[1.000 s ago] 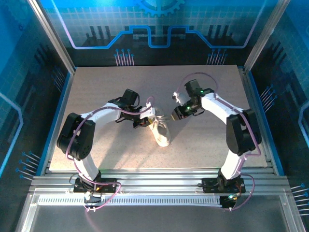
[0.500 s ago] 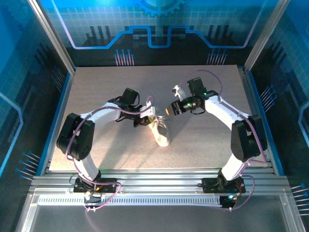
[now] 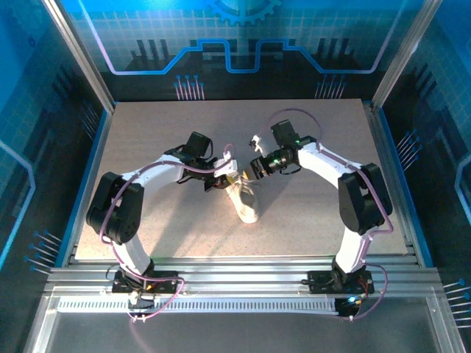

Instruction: Tie the shoes

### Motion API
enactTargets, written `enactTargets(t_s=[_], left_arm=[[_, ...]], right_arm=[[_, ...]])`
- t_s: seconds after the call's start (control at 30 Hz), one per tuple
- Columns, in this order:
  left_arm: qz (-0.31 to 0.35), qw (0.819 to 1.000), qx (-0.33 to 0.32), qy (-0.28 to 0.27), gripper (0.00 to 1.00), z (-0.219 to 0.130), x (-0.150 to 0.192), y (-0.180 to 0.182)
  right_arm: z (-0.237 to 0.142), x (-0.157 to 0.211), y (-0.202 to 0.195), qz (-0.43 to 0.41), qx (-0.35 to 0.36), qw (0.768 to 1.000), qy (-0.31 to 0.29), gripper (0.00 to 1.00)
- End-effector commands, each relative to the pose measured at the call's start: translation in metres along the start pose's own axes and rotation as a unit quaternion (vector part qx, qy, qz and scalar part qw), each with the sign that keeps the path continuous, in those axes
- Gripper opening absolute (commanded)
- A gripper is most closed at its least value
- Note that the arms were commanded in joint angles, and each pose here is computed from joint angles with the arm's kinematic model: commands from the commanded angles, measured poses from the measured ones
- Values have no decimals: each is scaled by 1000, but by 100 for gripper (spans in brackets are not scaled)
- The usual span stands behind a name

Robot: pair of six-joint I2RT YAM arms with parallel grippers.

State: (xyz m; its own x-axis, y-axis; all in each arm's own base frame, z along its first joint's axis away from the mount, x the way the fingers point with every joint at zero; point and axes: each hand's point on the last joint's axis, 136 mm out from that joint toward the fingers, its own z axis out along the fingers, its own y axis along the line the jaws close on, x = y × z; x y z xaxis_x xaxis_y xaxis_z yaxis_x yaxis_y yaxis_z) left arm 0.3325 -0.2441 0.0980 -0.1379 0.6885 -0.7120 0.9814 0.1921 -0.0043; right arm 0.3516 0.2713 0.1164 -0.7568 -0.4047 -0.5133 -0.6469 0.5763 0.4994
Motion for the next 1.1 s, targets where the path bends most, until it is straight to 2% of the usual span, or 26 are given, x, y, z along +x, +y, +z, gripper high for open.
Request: enactTargets(t_s=[0.0,0.43,0.53,0.67,0.73,0.87,1.07], left_arm=[[17,1000,-12,-13,2,-11,-17,3],[7,1000,-9,-10,2,-10,-16,4],[7,1000,-10,-10,6,-10,-17,5],[12,1000,-14,-11,18,-11,-16,4],[16,1000,-19,-13,24,-13,-16,5],[30,999,-30,-22,29,-22,-17,5],[70,996,-46,-35,28,-39,-17,8]], right_arm=[[5,1,6,-14,-5,1000,20,54],[1,3,12,-38,-7,999,24,51],[5,5,11,-40,-9,999,32,43],[6,5,13,-54,-4,998,40,16],[5,5,13,-61,-1,997,42,8],[4,5,16,-75,3,996,45,5],[4,6,17,-87,7,995,51,5]])
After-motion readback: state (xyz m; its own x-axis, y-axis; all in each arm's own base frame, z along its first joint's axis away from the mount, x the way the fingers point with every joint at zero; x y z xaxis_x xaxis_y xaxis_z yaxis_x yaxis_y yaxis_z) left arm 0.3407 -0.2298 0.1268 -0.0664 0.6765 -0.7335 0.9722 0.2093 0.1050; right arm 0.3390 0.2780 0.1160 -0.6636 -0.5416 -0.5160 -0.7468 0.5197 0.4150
